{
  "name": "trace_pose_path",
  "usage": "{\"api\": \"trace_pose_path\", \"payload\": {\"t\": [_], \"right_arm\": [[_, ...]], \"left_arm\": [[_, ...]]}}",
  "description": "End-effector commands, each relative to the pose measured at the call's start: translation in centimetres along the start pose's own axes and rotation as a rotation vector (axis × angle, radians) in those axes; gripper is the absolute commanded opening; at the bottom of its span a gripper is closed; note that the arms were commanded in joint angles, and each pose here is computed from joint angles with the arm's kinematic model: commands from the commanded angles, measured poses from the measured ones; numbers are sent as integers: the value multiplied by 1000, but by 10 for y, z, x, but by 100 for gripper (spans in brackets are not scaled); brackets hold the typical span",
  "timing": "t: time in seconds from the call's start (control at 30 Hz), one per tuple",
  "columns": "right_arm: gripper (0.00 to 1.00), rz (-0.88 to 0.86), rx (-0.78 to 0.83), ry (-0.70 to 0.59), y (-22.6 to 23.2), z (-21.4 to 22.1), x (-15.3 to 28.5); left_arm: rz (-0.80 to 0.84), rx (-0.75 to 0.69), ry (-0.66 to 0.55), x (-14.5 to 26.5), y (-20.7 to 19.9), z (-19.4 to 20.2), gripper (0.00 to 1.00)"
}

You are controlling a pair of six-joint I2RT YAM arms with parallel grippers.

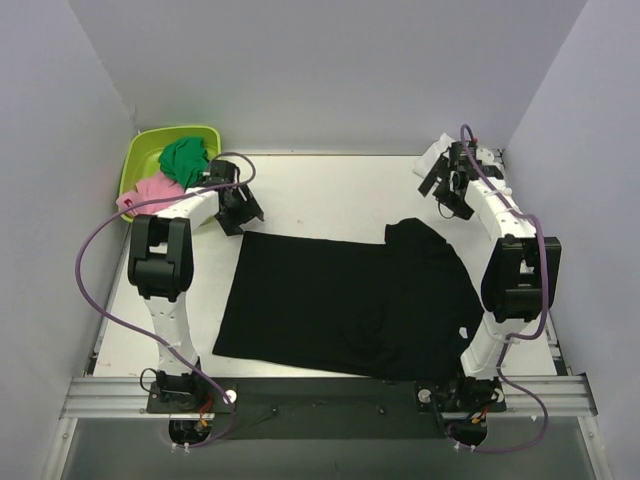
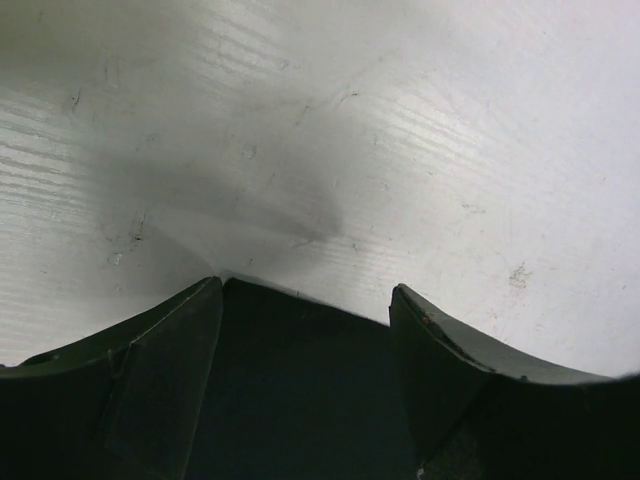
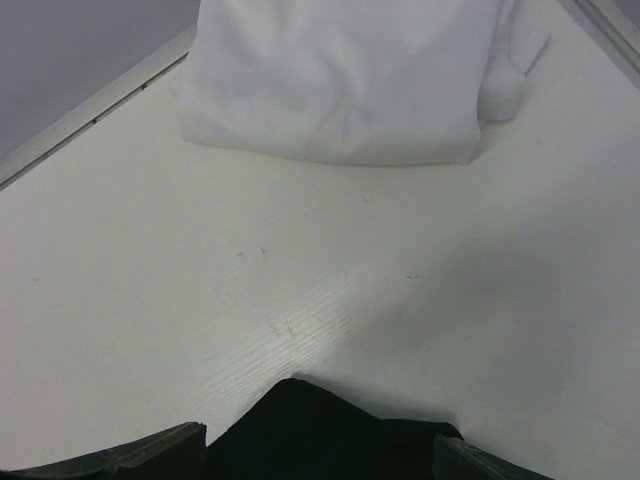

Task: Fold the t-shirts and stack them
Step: Grap the side of the flattened tshirt furthest away from the robot with both arms

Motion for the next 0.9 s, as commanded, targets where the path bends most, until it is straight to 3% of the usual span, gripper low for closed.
{"api": "trace_pose_path", "payload": {"t": [0.0, 0.3, 0.87], "right_arm": [[96, -26, 10, 38, 9, 1, -2], [95, -28, -14, 88, 5, 14, -19], [95, -41, -25, 123, -7, 30, -20]], "left_arm": [[-51, -11, 40, -6, 7, 0, 76], [-108, -56, 51, 13, 16, 12, 71], [-249, -177, 126, -7, -1, 44, 52]]}}
Point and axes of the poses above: each gripper's point midway between its finger pads, its own x axis back along the fingers, its own y axis along the line the jaws close on, z = x × y, the point moved 10 cm from there along x, back along the fingers, and after that the axes turned 15 degrees about -x, right-handed, at the moved point
